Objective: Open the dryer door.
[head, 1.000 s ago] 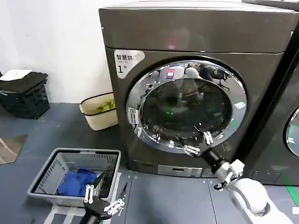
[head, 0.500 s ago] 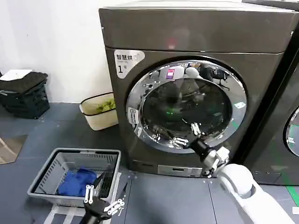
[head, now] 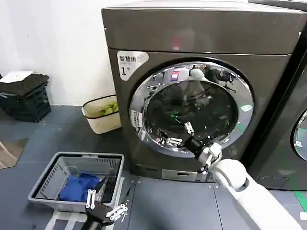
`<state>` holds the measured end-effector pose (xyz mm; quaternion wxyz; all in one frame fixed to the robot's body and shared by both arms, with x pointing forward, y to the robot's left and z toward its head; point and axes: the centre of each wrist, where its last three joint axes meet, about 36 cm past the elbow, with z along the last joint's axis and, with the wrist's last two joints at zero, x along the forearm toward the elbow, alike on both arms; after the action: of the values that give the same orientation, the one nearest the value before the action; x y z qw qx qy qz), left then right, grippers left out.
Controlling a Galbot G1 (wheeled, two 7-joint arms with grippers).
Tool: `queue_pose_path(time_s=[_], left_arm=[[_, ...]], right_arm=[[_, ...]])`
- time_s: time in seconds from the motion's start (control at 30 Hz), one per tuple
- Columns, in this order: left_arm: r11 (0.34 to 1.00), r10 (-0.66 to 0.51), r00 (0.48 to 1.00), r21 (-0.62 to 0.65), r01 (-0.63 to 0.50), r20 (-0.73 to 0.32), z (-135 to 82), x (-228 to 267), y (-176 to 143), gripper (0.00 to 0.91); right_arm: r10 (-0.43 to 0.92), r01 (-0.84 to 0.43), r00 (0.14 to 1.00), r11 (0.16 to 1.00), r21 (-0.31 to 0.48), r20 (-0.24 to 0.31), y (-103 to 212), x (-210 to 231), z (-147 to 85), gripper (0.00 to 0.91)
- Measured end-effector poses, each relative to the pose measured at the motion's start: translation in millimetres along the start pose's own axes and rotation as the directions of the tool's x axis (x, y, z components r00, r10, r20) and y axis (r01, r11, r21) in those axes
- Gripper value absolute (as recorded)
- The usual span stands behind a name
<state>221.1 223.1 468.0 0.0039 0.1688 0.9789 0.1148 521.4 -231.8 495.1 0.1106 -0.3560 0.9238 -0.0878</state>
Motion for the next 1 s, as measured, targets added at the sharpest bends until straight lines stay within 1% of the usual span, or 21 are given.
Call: queue_pose_path(time_s=[0.53, 1.0], left_arm=[[1.000, -0.003, 1.000, 0.001, 0.003, -0.001, 0, 0, 0, 0.907], [1.000, -0.005, 1.000, 0.001, 0.005, -0.001, 0, 0, 0, 0.907]], right_arm=[[-0.054, 0.054, 0.999, 0.999, -0.002, 0.007, 5, -36, 1, 0.907], [-0.092, 0.092, 0.996, 0.996, 0.002, 0.006, 12, -56, 2, 0.907]])
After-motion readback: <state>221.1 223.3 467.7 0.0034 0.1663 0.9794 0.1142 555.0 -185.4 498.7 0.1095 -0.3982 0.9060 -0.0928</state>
